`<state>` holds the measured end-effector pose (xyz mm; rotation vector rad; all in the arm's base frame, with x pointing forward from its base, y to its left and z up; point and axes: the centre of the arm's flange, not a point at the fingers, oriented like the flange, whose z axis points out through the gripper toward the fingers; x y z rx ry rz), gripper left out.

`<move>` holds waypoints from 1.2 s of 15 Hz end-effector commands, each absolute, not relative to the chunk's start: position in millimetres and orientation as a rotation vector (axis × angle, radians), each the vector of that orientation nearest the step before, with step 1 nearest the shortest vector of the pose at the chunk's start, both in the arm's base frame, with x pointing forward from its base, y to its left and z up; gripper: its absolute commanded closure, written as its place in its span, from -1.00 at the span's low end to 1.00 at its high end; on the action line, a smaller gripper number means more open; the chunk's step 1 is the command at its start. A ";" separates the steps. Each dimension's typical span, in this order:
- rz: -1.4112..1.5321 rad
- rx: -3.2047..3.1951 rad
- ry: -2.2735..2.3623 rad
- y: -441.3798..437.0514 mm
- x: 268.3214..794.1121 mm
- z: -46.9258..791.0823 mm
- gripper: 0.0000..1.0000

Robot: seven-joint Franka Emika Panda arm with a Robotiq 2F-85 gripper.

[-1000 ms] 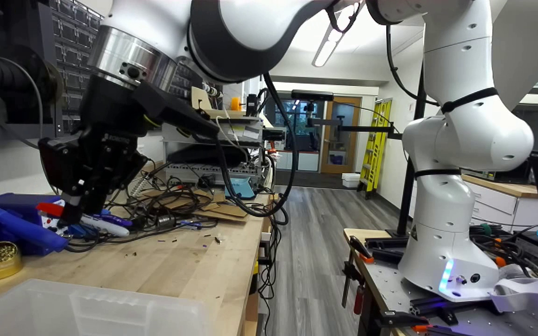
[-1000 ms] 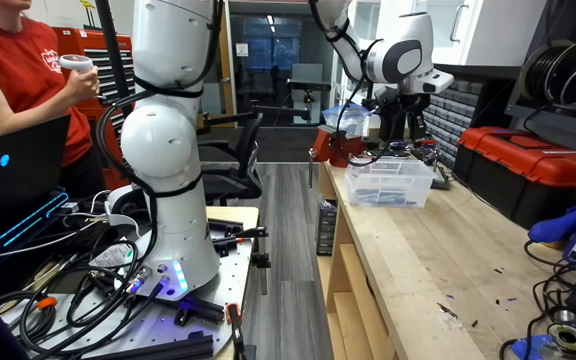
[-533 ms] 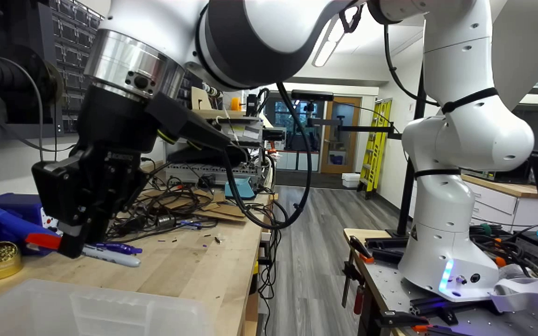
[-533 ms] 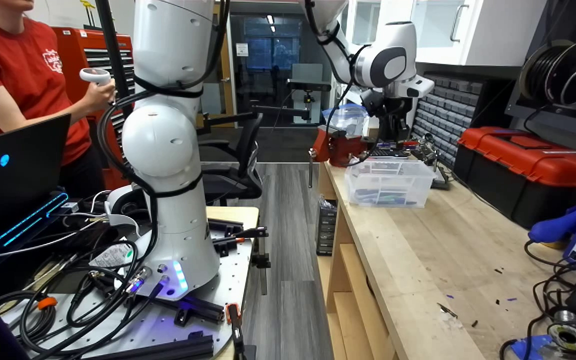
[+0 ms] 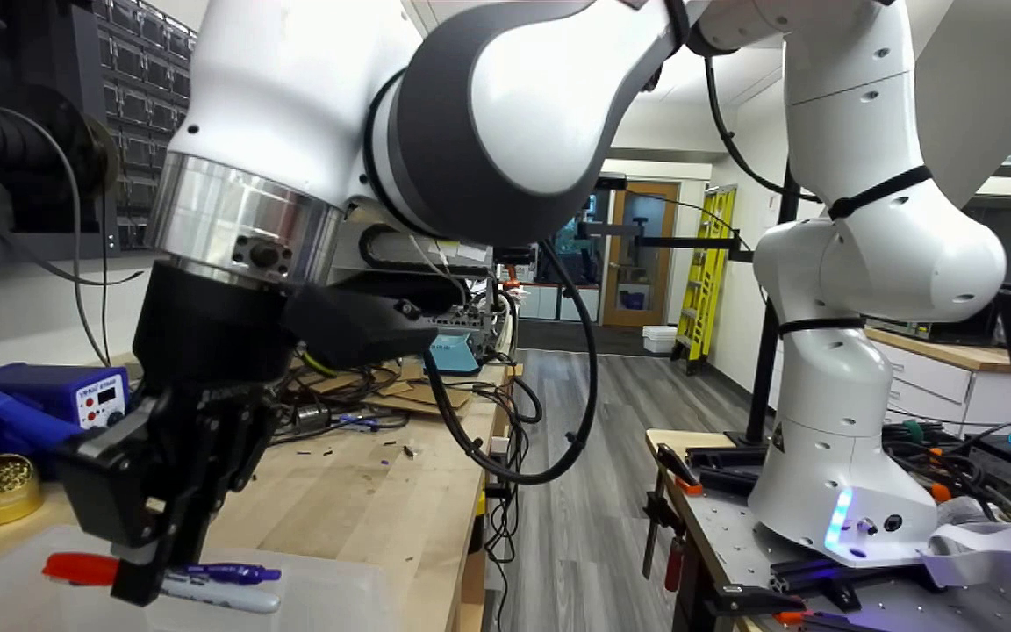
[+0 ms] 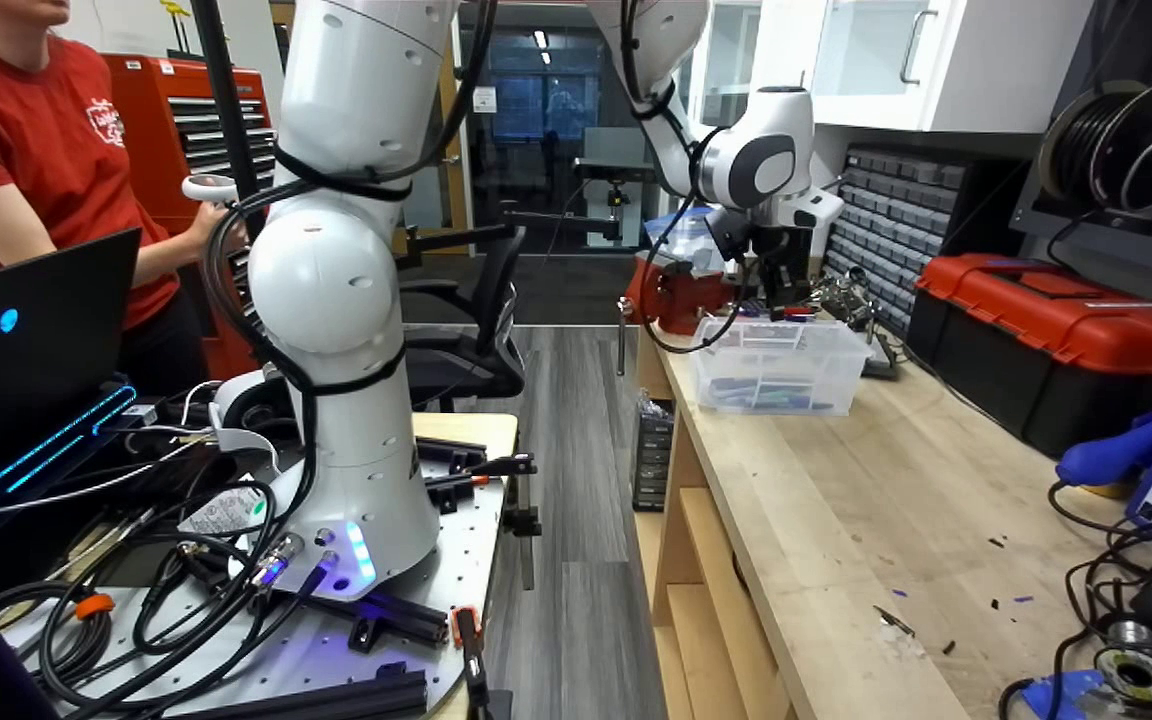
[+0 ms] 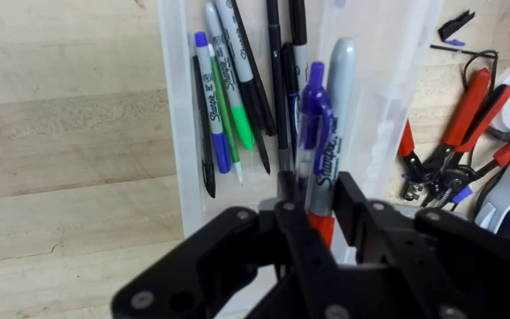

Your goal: Put the pens inside the clear container on the left

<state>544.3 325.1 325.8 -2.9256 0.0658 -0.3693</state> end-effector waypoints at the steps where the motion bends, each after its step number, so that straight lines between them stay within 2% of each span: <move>1: -0.402 -2.922 0.052 331.5 549.1 302.8 0.88; 2: -0.413 -2.927 0.038 331.1 549.1 299.3 0.01; 4: -0.445 -2.930 0.023 328.6 550.9 297.2 -0.13; 10: -0.513 -2.912 0.050 306.0 556.3 336.9 -0.90; 12: -0.537 -2.910 0.055 297.0 558.6 361.2 -1.00; 16: -0.591 -2.950 0.061 284.9 564.1 393.6 -1.00; 18: -0.592 -2.918 0.064 289.2 569.8 381.3 -1.00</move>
